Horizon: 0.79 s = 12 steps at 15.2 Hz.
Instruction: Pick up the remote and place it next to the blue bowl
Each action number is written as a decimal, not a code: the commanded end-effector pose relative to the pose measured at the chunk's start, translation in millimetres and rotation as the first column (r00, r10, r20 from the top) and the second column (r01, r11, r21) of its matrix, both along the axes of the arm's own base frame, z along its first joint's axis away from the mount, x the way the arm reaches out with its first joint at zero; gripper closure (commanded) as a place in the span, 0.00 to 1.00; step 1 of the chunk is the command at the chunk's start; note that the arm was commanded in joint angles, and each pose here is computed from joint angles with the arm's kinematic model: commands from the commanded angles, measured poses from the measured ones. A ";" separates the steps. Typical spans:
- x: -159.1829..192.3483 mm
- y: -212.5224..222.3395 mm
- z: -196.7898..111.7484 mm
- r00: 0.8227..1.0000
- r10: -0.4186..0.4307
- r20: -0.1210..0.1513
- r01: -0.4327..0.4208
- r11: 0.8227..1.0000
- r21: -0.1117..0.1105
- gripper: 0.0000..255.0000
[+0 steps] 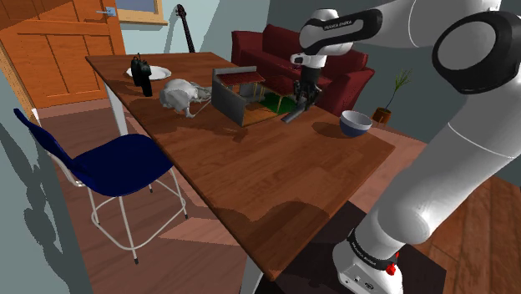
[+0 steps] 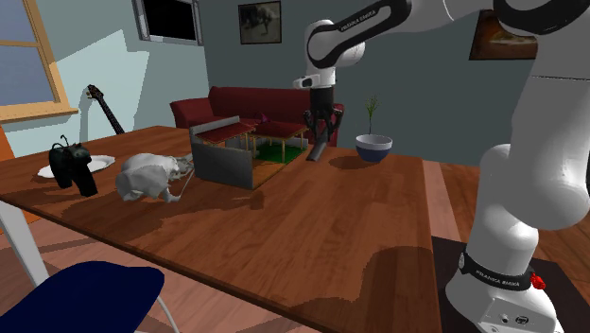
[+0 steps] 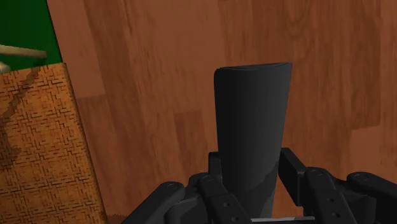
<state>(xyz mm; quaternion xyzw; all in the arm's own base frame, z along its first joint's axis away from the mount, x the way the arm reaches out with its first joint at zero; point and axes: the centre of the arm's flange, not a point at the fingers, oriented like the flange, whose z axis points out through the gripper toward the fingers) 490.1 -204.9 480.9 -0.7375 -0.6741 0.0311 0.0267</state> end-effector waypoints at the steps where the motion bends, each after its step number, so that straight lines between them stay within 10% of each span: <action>1: -11.4 -26.1 1.2 1.000 0.001 0.000 -0.001 1.000 0.000 1.00; 12: -52.5 -131.1 -9.4 1.000 0.001 0.000 -0.001 1.000 0.000 1.00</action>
